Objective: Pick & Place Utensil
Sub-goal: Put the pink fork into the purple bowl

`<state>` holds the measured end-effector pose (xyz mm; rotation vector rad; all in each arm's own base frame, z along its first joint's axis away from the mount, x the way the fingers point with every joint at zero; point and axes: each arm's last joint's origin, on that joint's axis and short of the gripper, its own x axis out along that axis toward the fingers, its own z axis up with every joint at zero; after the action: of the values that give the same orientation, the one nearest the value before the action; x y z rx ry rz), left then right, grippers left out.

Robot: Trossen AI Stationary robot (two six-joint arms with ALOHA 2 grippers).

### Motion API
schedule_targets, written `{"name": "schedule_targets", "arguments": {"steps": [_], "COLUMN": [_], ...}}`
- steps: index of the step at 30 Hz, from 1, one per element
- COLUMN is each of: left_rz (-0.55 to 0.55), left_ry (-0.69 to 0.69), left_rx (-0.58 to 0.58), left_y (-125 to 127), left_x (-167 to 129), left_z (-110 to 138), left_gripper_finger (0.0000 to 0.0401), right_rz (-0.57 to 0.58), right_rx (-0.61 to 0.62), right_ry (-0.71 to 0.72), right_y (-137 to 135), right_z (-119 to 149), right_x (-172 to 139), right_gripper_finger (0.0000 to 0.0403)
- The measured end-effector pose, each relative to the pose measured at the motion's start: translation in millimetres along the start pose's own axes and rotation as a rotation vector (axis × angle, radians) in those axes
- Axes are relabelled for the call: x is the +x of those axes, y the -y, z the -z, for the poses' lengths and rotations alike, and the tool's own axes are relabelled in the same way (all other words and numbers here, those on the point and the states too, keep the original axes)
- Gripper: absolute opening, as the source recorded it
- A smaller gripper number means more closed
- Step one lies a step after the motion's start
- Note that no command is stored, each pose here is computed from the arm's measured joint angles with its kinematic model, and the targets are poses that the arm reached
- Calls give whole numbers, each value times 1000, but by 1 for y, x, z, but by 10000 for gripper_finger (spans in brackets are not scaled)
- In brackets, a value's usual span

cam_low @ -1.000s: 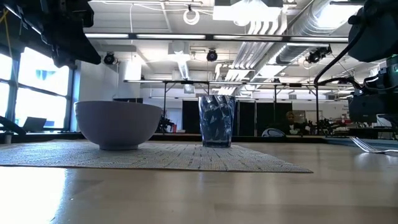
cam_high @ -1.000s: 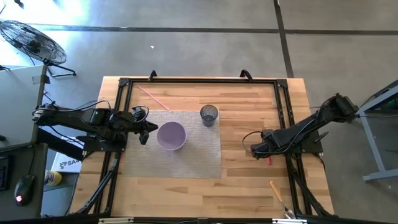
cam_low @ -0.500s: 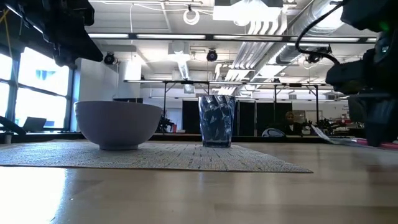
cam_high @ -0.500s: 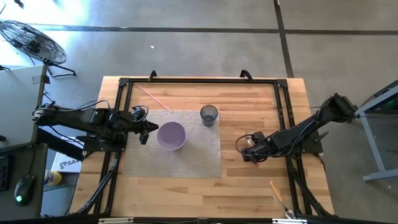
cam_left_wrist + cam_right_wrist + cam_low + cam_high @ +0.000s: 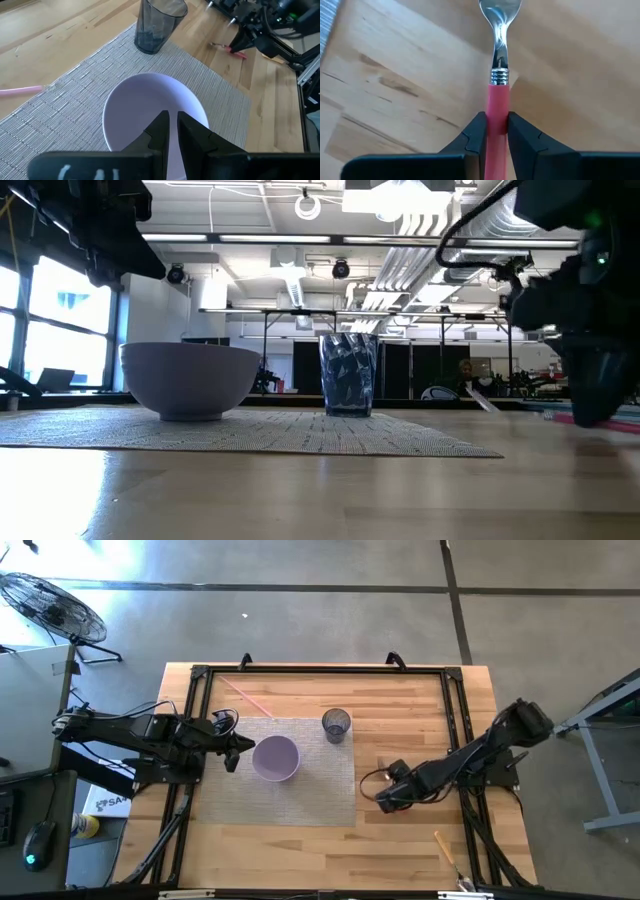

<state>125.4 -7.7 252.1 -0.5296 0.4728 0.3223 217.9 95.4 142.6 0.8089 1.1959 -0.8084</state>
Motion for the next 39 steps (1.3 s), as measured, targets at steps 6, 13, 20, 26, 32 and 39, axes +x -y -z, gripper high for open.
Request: {"name": "schedule_targets", "arguments": {"steps": [6,13,20,26,32,39], "left_rz": [0,-1,0,0,0,0], "left_ry": [-1,-1,0,-2,-3,-3], "left_rx": [0,0,0,0,0,1], "left_y": [0,0,0,0,0,0], "left_x": [0,0,0,0,0,0], "left_z": [0,0,0,0,0,0], "left_gripper_finger": [34,34,34,34,34,34], "right_rz": [81,55,76,69,-4,-56], "right_rx": [-139,-230,-346,-490,-626,-738], "right_ry": [62,47,28,30,98,239], "right_y": [-20,-49,-98,-149,-194,-225], "right_z": [-7,-11,-19,-28,-55,-105], "right_x": [-9,-18,-43,-58,-74,-80], "right_gripper_finger": [55,54,54,54,54,54]}}
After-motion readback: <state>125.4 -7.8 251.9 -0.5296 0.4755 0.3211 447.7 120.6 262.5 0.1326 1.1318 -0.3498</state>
